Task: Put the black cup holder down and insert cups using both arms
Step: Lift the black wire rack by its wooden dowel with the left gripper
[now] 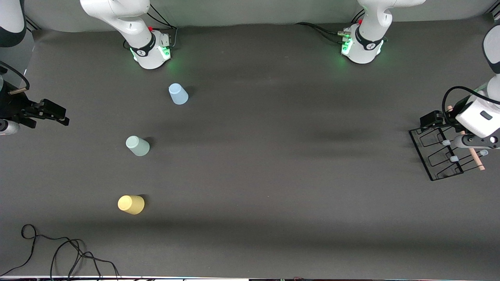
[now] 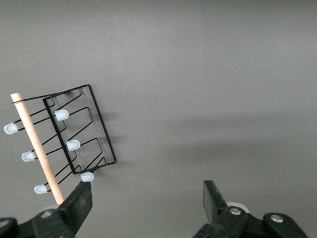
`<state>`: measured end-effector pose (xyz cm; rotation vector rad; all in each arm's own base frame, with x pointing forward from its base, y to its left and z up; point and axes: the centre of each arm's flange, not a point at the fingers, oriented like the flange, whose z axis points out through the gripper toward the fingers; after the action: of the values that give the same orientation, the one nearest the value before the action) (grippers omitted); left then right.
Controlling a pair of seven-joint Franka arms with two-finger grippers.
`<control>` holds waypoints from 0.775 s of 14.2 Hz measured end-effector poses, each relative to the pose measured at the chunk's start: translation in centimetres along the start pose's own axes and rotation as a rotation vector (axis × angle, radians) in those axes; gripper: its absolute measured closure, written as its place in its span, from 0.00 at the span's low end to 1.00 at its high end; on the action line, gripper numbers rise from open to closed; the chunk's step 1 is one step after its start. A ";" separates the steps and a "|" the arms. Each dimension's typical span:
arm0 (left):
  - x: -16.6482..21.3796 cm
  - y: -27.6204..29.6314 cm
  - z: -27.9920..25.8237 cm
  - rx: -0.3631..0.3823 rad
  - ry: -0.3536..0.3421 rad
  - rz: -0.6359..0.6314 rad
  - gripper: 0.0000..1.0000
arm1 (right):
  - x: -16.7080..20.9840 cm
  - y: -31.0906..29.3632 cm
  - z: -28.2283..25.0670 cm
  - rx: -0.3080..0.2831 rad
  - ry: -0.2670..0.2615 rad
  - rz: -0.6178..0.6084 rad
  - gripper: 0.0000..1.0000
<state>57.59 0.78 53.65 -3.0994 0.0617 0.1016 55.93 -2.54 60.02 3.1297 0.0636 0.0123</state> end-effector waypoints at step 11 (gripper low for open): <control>-0.3 -14.7 5.3 -0.022 -0.063 -0.149 0.01 | 0.0 0.0 0.0 0.000 0.000 0.000 0.00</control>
<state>57.56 15.70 48.95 -3.1067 -0.1737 0.1953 55.93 -2.54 60.03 3.1297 0.0635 0.0126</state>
